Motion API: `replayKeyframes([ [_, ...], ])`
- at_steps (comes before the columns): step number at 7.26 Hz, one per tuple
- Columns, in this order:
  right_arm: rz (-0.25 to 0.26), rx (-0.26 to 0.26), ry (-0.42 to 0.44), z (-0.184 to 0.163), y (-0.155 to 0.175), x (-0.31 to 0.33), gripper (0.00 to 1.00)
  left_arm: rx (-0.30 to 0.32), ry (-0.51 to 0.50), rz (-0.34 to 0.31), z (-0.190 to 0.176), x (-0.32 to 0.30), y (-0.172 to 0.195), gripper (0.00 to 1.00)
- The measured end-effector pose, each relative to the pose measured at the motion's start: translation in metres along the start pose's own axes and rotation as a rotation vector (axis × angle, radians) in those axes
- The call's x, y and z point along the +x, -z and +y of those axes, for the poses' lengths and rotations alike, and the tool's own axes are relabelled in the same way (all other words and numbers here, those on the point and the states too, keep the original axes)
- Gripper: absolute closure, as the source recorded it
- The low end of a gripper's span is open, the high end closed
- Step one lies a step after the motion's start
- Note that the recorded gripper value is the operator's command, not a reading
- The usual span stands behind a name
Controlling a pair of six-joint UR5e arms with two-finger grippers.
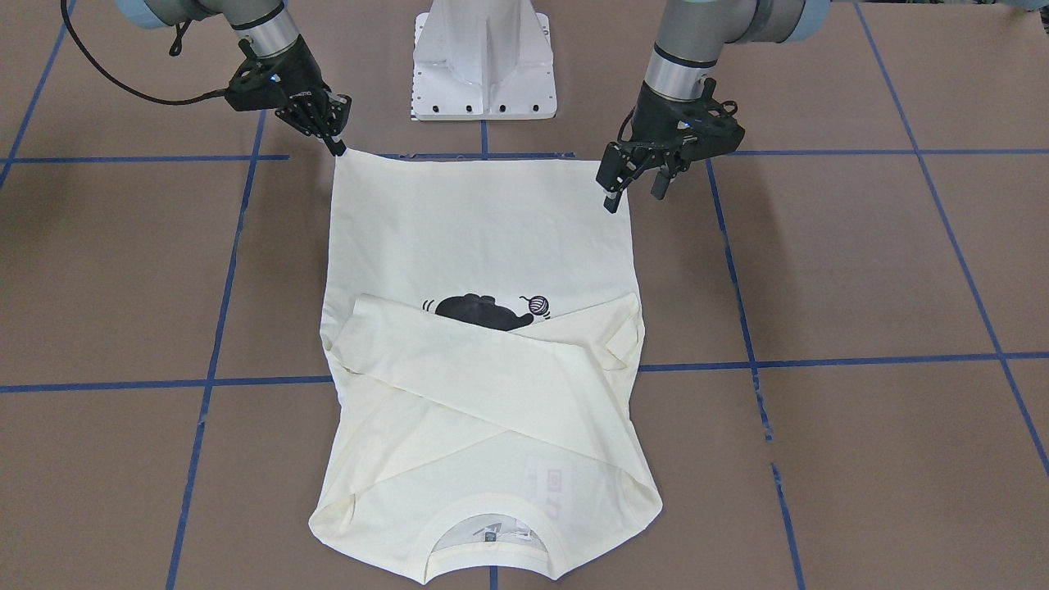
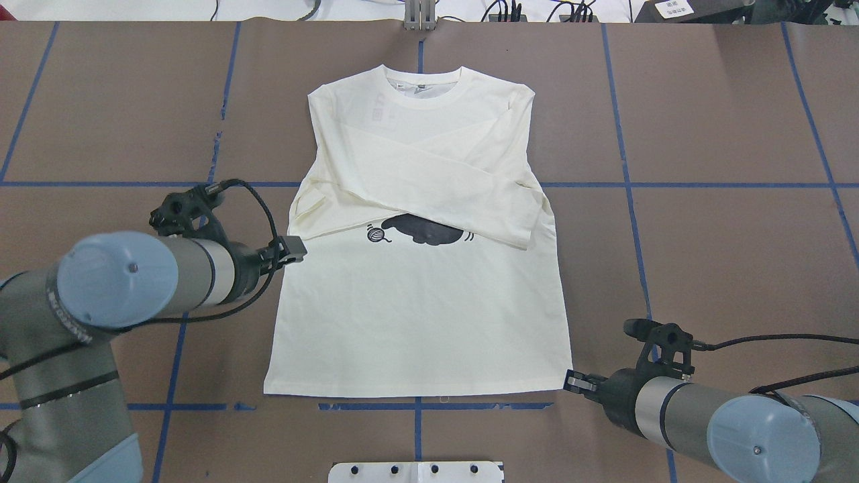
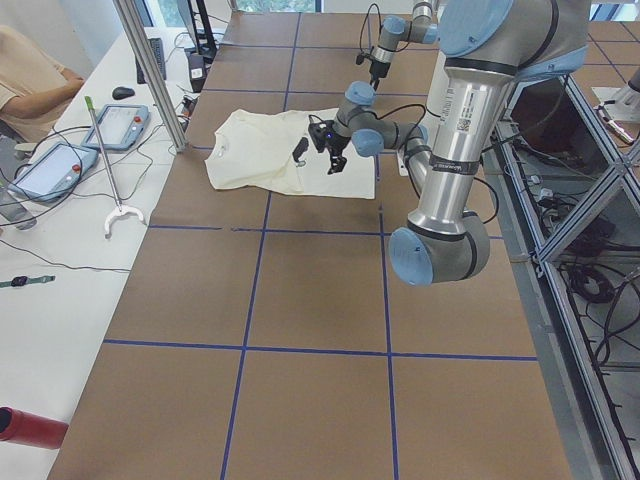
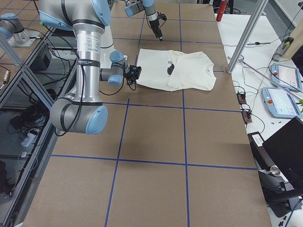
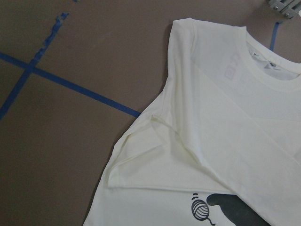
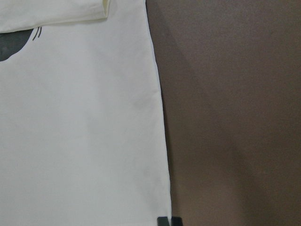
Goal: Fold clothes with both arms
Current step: 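Move both grippers to the hem corners nearest the robot and grasp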
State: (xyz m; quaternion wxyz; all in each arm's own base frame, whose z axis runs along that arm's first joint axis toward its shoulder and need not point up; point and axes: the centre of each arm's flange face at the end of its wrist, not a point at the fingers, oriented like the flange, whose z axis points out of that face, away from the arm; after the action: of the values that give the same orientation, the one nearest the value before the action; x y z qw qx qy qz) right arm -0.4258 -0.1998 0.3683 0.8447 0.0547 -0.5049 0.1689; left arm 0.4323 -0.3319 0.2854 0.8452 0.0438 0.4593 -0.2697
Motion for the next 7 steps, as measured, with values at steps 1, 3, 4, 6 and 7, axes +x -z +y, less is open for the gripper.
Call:
replayKeyframes([
  [1, -0.001, -0.001, 0.000, -0.001, 0.001, 0.000, 1.00, -0.019, 0.014, -0.021, 0.025, -0.018, -0.007, 0.06],
  [3, -0.004, -0.001, 0.000, -0.001, 0.001, -0.001, 1.00, -0.061, 0.036, -0.077, 0.066, -0.047, -0.022, 0.09],
  [4, -0.005, -0.001, 0.000, 0.000, 0.001, -0.001, 1.00, -0.080, 0.045, -0.101, 0.083, -0.055, -0.029, 0.11],
  [6, -0.005, -0.002, 0.000, 0.000, 0.001, -0.001, 1.00, -0.094, 0.047, -0.137, 0.101, -0.066, -0.045, 0.17],
  [7, -0.006, -0.002, 0.001, 0.000, 0.001, -0.001, 1.00, -0.097, 0.045, -0.144, 0.104, -0.067, -0.049, 0.17],
])
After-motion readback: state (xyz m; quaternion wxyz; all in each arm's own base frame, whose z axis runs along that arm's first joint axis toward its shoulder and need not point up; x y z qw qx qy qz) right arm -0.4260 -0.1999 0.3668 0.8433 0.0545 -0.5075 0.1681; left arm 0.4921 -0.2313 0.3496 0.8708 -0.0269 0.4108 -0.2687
